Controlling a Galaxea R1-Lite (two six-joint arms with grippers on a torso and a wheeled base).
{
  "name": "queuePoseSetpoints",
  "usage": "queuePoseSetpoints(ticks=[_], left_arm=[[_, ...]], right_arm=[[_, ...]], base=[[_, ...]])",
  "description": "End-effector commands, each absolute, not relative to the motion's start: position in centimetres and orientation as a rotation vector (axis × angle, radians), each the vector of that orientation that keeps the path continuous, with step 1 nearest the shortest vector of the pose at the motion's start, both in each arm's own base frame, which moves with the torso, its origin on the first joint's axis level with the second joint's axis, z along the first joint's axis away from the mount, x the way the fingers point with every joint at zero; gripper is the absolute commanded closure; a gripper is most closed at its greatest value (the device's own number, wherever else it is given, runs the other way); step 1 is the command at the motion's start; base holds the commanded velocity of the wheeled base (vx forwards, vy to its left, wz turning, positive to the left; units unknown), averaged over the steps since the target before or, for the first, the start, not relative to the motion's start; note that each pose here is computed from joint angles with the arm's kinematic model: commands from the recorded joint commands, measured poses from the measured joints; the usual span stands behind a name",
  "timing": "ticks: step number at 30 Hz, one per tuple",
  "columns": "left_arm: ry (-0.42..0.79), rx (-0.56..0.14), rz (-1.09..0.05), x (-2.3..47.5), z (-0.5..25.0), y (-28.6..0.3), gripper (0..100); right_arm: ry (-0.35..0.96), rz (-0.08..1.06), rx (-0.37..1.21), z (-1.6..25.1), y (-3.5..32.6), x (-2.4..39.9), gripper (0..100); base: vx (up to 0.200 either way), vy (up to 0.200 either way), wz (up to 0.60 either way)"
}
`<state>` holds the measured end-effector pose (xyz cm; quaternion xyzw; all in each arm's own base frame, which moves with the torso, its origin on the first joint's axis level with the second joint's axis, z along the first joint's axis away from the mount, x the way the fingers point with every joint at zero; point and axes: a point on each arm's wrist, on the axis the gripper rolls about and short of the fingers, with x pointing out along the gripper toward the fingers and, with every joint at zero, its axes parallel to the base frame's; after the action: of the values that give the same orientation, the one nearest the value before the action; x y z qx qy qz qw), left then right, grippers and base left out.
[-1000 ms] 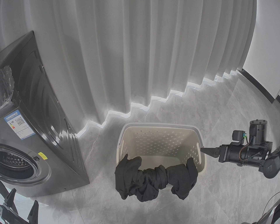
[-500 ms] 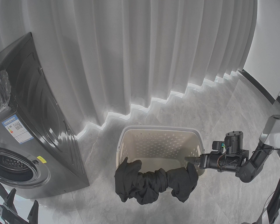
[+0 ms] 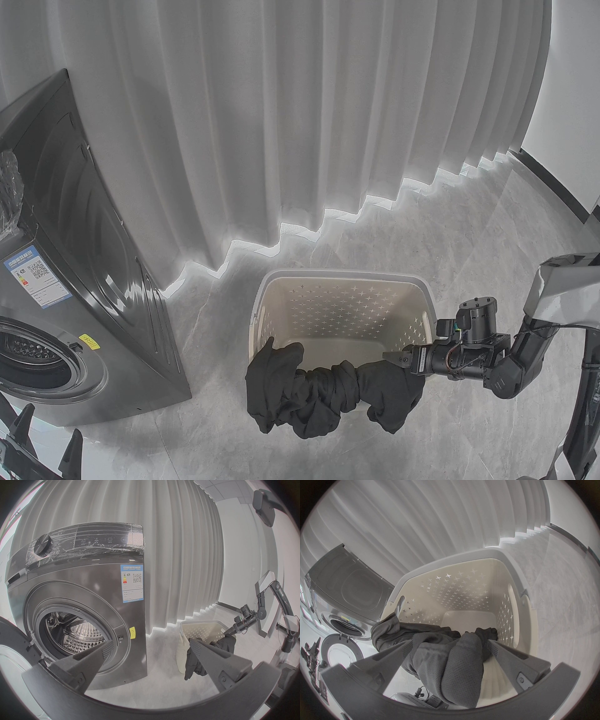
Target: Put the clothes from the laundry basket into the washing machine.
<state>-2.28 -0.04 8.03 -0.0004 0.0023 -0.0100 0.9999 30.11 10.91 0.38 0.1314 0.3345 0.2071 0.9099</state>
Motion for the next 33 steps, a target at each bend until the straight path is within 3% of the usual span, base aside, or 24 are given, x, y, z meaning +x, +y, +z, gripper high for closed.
queuePoseSetpoints(ticks=[1,12,13,22,31,33], left_arm=[[0.005,0.000,-0.020,-2.3,7.5,0.0,0],[0.006,0.000,-0.020,-2.3,7.5,0.0,0],[0.006,0.000,-0.020,-2.3,7.5,0.0,0],[0.006,0.000,-0.020,-2.3,7.5,0.0,0],[0.005,-0.002,-0.020,-2.3,7.5,0.0,0],[0.006,0.000,-0.020,-2.3,7.5,0.0,0]], right_arm=[[0.706,0.430,0.265,-0.1,11.2,30.0,0],[0.718,0.432,0.258,-0.6,11.7,30.0,0],[0.719,0.430,0.257,-0.7,11.7,30.0,100],[0.690,0.434,0.259,-0.3,11.5,29.6,100],[0.450,0.482,0.281,5.9,10.4,26.5,100],[0.379,0.505,0.292,8.4,10.0,25.2,100]], base=[[0.000,0.000,0.00],[0.000,0.000,0.00],[0.000,0.000,0.00],[0.000,0.000,0.00],[0.000,0.000,0.00],[0.000,0.000,0.00]])
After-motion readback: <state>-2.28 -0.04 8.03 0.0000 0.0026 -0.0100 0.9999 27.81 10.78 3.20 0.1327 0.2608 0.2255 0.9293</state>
